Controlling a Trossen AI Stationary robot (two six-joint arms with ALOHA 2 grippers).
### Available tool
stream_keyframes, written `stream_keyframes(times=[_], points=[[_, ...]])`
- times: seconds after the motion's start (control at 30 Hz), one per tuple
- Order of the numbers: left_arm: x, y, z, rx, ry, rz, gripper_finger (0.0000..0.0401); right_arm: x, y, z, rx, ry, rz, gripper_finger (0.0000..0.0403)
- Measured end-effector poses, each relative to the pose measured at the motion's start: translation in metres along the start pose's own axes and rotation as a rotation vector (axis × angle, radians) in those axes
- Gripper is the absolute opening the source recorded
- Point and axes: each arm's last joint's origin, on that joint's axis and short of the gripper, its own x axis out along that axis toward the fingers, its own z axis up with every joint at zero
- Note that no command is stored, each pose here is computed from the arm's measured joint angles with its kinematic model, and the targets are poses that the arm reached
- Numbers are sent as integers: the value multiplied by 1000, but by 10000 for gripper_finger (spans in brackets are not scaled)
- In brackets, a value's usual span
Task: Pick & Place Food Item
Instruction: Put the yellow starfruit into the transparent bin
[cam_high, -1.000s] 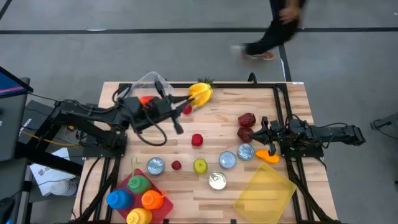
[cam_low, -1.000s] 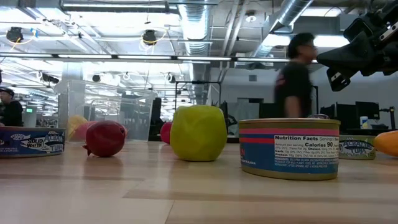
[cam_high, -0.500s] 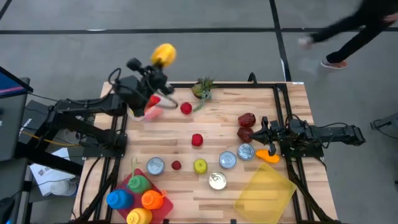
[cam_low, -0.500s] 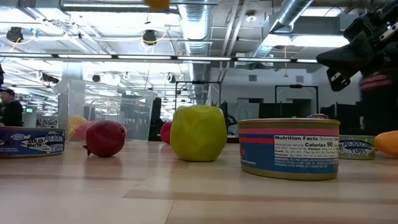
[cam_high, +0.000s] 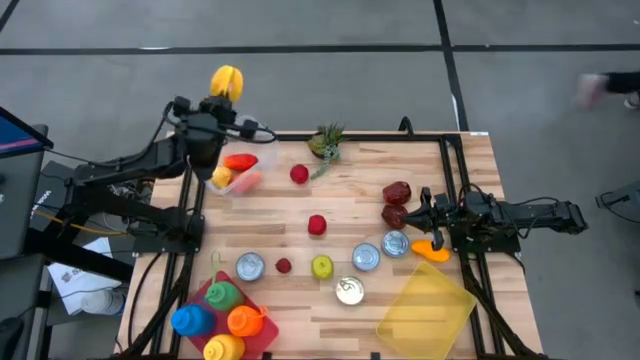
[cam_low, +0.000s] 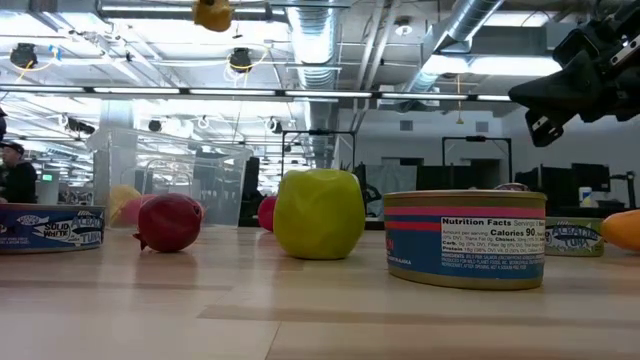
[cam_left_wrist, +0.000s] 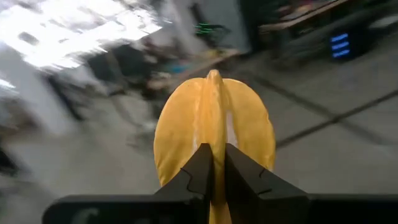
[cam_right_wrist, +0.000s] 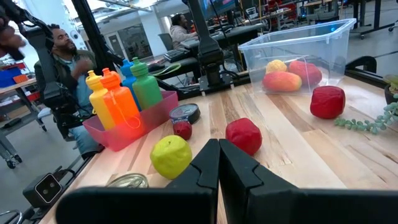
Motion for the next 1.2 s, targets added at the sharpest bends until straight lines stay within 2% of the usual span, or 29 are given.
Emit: stream_keyframes(times=[0.1, 0.2, 0.3, 0.6, 0.73, 0.93, 1.07, 1.2], points=[[-2, -7, -15, -108, 63, -151, 21, 0, 0, 0, 0, 1, 0, 0], [3, -15, -36, -160, 223, -257, 21, 0, 0, 0, 0, 1, 0, 0], [12, -18, -52, -165, 371, -268, 21, 0, 0, 0, 0, 0, 0, 0], [51, -22, -76, -214, 648, -244, 21, 0, 0, 0, 0, 0, 0, 0], [79, -28, -92, -137, 767, -226, 21, 0, 0, 0, 0, 1, 0, 0], [109, -39, -114, -85, 957, -337, 22, 0, 0, 0, 0, 0, 0, 0], [116, -44, -120, -66, 974, -341, 37, 0, 0, 0, 0, 0, 0, 0], [120, -51, -124, 38, 962, -393, 83, 0, 0, 0, 0, 0, 0, 0]])
